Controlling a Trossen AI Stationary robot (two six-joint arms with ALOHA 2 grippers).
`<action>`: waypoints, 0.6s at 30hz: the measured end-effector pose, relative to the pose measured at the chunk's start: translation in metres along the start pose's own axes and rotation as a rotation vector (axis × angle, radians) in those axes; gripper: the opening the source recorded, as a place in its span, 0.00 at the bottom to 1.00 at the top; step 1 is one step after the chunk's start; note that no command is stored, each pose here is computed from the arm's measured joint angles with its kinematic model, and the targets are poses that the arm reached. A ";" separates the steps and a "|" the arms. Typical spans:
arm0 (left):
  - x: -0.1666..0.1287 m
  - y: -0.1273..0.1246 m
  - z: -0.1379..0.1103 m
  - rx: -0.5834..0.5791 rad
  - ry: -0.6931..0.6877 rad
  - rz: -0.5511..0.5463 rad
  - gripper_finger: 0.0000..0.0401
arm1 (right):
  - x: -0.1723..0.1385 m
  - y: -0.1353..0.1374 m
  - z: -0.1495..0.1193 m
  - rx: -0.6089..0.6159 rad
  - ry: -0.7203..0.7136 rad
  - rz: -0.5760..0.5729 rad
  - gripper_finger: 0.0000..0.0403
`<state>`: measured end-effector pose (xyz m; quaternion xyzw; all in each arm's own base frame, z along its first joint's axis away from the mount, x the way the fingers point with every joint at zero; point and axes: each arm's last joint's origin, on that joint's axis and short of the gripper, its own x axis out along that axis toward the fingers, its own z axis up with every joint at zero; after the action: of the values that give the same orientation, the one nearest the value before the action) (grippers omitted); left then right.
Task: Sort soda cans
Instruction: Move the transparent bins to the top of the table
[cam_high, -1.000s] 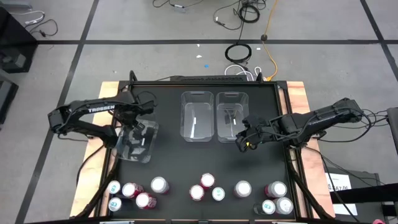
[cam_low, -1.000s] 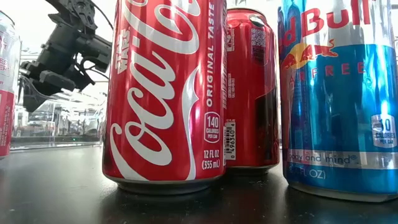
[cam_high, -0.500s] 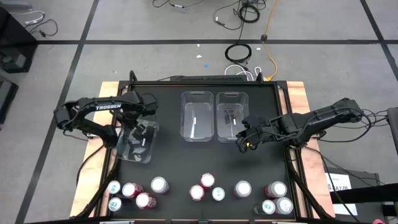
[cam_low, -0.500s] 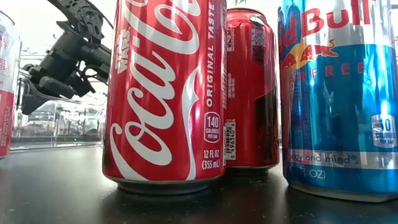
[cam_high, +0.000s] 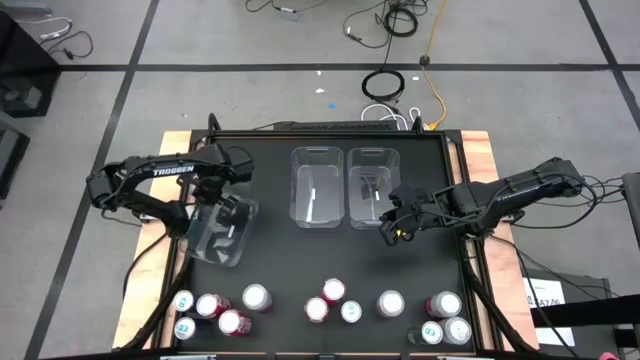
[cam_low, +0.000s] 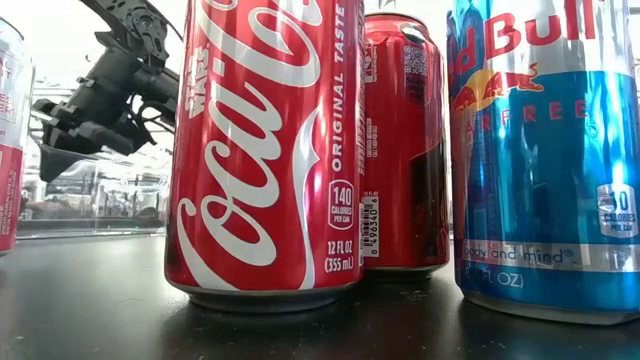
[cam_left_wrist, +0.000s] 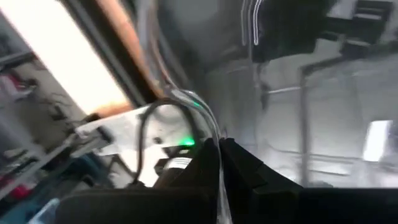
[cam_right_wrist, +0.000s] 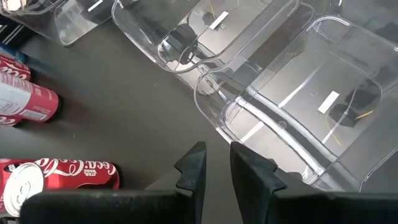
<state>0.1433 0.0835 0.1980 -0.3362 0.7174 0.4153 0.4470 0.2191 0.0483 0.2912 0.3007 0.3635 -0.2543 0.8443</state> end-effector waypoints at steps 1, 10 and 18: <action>-0.002 0.000 0.001 -0.016 -0.002 -0.022 0.03 | 0.000 0.000 0.000 -0.003 0.000 0.000 0.16; -0.023 -0.001 0.017 -0.139 -0.085 -0.172 0.03 | 0.000 0.000 0.000 -0.027 0.001 0.001 0.16; -0.025 0.001 0.033 -0.293 -0.126 -0.323 0.03 | 0.000 0.000 0.000 -0.073 0.006 0.004 0.16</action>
<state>0.1639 0.1159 0.2128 -0.4815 0.5571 0.4581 0.4980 0.2191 0.0485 0.2911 0.2714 0.3745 -0.2380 0.8541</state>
